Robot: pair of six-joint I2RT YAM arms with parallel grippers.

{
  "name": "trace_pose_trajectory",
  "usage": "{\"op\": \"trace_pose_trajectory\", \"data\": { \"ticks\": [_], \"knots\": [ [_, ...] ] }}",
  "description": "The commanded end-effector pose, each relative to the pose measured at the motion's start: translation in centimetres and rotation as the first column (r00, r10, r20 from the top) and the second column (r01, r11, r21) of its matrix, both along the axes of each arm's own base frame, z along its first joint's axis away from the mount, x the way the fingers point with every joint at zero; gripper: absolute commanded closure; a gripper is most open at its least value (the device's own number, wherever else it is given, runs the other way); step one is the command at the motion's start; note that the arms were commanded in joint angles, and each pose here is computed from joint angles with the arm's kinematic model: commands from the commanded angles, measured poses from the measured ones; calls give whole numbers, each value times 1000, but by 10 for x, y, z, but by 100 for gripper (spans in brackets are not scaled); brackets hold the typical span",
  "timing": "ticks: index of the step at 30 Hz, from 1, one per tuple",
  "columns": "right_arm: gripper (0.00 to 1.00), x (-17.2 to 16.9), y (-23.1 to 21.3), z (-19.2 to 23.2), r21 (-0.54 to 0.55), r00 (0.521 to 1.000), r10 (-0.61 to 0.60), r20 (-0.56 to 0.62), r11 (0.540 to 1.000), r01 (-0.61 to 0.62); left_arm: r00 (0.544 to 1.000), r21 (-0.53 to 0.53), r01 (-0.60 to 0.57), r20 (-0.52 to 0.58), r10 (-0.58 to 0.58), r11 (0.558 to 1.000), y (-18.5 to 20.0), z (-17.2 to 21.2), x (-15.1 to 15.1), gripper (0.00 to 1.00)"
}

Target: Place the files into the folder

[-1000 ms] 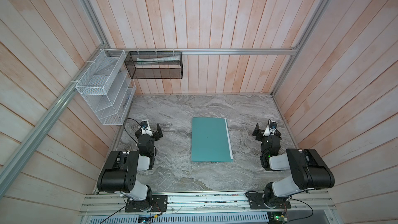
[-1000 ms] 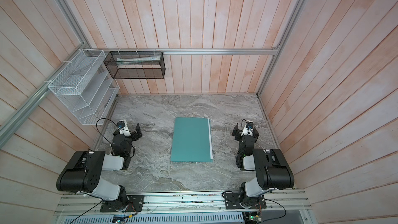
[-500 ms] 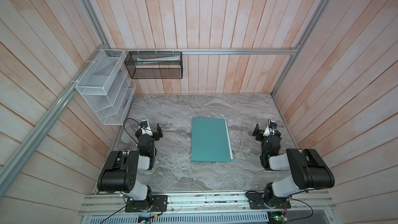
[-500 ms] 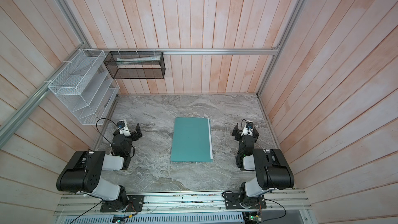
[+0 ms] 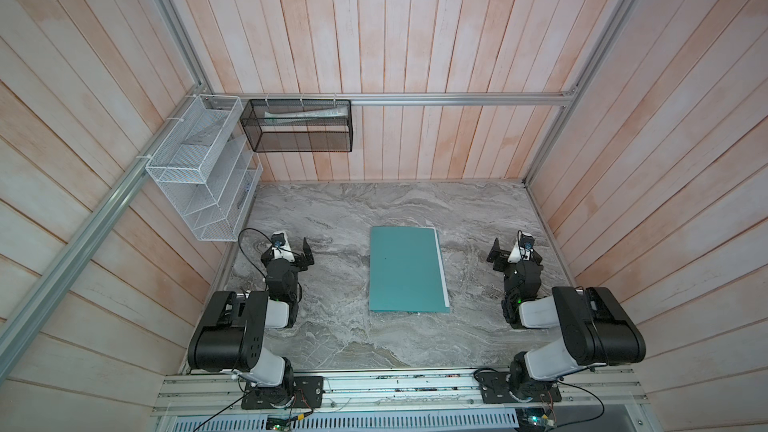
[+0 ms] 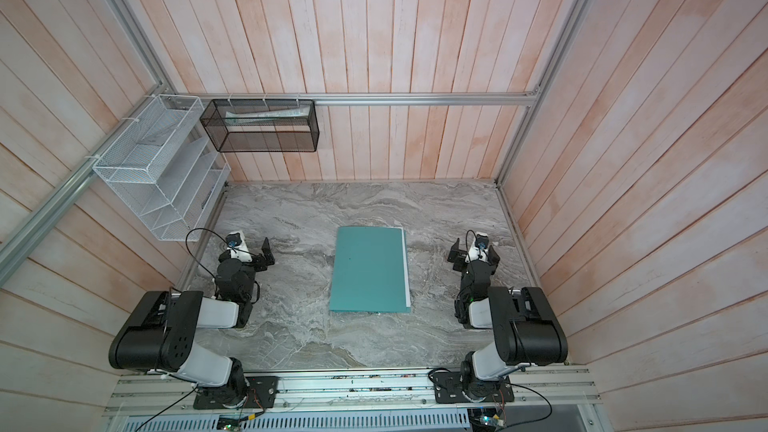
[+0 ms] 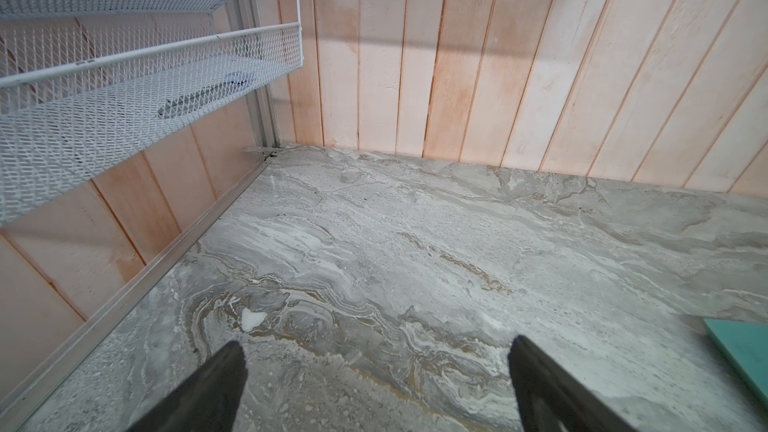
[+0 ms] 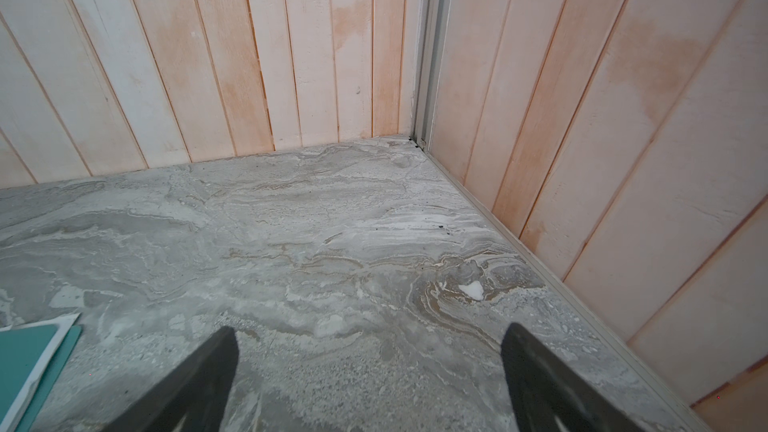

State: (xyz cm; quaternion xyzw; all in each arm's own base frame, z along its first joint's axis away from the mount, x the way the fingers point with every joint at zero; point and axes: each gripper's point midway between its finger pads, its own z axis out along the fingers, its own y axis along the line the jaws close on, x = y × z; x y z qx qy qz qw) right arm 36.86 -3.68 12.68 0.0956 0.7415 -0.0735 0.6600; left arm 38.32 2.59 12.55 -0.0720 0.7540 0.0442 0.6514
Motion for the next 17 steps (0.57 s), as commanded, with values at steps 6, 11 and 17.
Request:
{"op": "trace_pose_trajectory", "data": {
  "ticks": [6,11,17],
  "knots": [
    [2,3,1,1,-7,1000,8,-1,1000,-8,1000,1,-9,10,9,1000,1,4,2,0],
    [2,3,0,1,-6,1000,6,-3,1000,-6,1000,0,-9,7,9,1000,1,3,2,0],
    [2,7,2,-2,9,999,34,-14,999,-34,1000,0,-10,7,10,1000,1,3,2,0]
  ]
}}
